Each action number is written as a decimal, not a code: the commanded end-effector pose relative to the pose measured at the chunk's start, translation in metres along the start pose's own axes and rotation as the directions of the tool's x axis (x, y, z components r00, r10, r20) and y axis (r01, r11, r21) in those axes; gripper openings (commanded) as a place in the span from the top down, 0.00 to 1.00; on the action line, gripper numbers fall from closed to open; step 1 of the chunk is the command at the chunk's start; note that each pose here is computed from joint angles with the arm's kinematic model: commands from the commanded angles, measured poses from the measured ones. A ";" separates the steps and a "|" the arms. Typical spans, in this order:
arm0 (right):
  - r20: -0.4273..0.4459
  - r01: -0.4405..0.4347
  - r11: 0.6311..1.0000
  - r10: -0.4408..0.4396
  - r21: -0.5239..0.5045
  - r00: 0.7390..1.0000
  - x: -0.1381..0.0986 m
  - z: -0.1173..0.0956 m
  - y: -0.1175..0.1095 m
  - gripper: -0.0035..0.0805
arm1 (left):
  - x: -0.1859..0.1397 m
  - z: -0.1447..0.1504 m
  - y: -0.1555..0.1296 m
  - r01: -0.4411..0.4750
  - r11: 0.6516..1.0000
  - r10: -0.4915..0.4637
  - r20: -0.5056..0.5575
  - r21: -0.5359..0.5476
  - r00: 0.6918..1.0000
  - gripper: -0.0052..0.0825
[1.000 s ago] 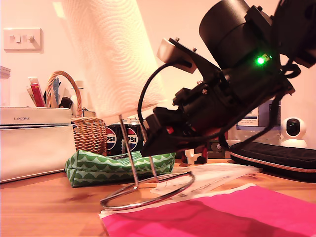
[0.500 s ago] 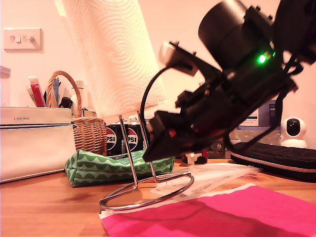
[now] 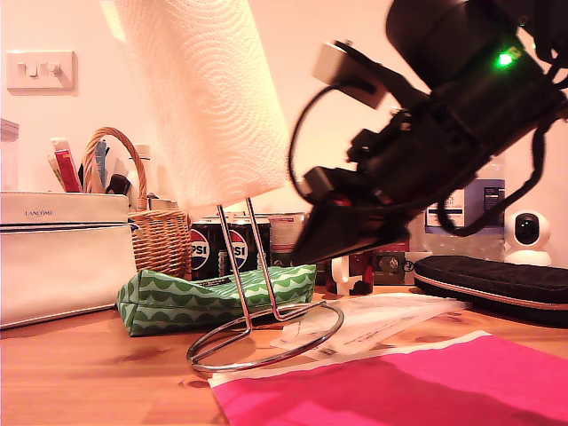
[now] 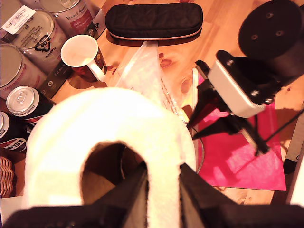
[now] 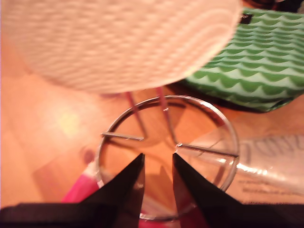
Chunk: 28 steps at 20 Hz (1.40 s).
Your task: Insert the paper towel roll into the metallic stand.
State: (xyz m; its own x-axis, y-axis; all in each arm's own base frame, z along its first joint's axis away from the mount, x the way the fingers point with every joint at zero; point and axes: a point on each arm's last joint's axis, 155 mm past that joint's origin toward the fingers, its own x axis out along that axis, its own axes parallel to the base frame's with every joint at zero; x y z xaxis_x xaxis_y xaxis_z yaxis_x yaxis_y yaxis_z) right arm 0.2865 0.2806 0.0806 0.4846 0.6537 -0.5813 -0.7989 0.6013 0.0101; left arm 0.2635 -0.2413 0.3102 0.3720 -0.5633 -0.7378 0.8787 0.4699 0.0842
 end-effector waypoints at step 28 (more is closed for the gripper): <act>0.109 0.110 0.993 -0.114 0.046 0.987 -0.159 0.027 0.011 0.97 | 0.044 0.009 -0.028 0.079 0.988 -0.071 -0.067 0.130 0.995 0.92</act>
State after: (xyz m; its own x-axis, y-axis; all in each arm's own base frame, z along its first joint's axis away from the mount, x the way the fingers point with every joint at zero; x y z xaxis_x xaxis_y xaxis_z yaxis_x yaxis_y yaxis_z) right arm 0.2106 0.1942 0.1931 0.6107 0.6215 -0.4907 -0.7211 0.6925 -0.0203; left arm 0.2580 -0.2818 0.2728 0.2761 -0.5301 -0.8017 0.9343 0.3438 0.0945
